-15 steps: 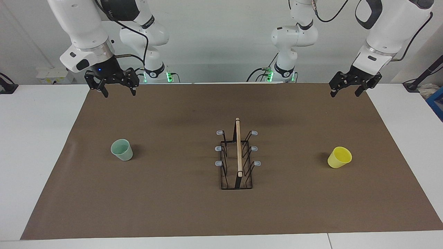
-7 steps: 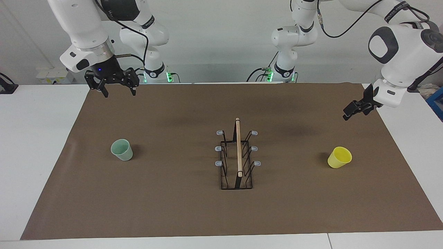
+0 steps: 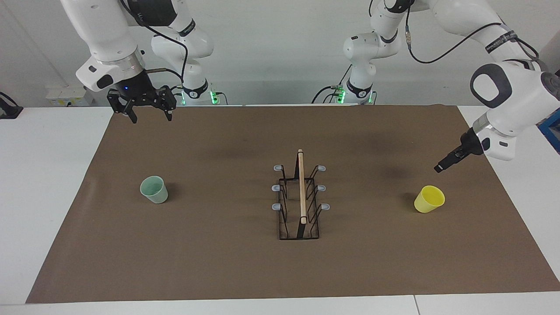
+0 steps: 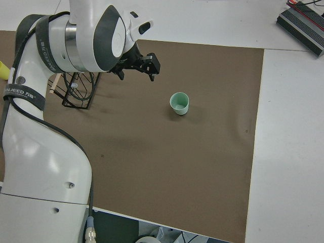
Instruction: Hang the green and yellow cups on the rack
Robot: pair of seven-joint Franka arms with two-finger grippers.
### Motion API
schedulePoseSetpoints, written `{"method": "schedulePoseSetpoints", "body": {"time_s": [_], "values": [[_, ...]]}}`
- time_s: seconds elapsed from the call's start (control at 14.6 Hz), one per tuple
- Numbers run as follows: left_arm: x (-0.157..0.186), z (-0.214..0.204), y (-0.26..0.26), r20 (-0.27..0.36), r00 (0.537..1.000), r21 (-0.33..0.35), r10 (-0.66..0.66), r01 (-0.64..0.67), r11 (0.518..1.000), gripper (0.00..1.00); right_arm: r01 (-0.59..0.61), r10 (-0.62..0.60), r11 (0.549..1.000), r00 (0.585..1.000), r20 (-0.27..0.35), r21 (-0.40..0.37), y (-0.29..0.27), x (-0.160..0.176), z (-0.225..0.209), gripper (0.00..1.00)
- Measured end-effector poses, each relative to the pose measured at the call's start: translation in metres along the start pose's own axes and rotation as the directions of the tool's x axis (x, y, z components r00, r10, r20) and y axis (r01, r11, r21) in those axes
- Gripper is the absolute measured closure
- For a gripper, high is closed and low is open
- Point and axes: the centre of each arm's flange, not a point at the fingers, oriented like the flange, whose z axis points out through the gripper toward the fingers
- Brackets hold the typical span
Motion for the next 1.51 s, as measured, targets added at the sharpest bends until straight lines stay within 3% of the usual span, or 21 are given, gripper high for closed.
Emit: {"method": "schedulePoseSetpoints", "body": {"time_s": [0.14, 0.34, 0.55, 0.82, 0.96, 1.17, 1.37, 1.51], "values": [[0.022, 0.030, -0.015, 0.058, 0.987, -0.057, -0.147, 0.151, 0.987, 0.02, 0.000, 0.000, 1.000, 1.000, 0.000, 0.000, 0.000, 0.000, 0.000, 0.00], [0.054, 0.051, -0.032, 0.120, 0.922, -0.111, -0.367, 0.380, 0.918, 0.02, -0.001, 0.001, 1.000, 1.000, 0.007, -0.003, 0.001, 0.002, 0.004, 0.00], [0.076, 0.054, -0.050, 0.184, 0.825, -0.169, -0.534, 0.562, 0.810, 0.02, 0.030, -0.029, 0.998, 0.999, 0.020, -0.056, 0.003, 0.005, 0.010, 0.00], [0.085, 0.058, -0.049, 0.282, 0.649, -0.163, -0.707, 0.758, 0.631, 0.02, 0.259, -0.252, 0.956, 0.965, 0.067, -0.136, 0.013, 0.008, 0.016, 0.00], [0.102, 0.066, -0.059, 0.328, 0.533, -0.136, -0.780, 0.844, 0.519, 0.02, 0.385, -0.368, 0.904, 0.922, 0.123, -0.183, 0.019, 0.007, 0.023, 0.00], [0.119, 0.080, -0.075, 0.402, 0.423, -0.109, -0.812, 0.903, 0.416, 0.01, 0.562, -0.512, 0.786, 0.825, 0.238, -0.259, 0.015, 0.006, 0.033, 0.00], [0.121, 0.098, -0.077, 0.473, 0.344, -0.075, -0.811, 0.933, 0.352, 0.01, 0.689, -0.607, 0.664, 0.723, 0.330, -0.290, -0.009, 0.003, 0.041, 0.00], [0.119, 0.116, -0.075, 0.509, 0.308, -0.042, -0.804, 0.941, 0.335, 0.01, 0.800, -0.697, 0.548, 0.599, 0.395, -0.245, -0.010, 0.000, 0.046, 0.00]]}}
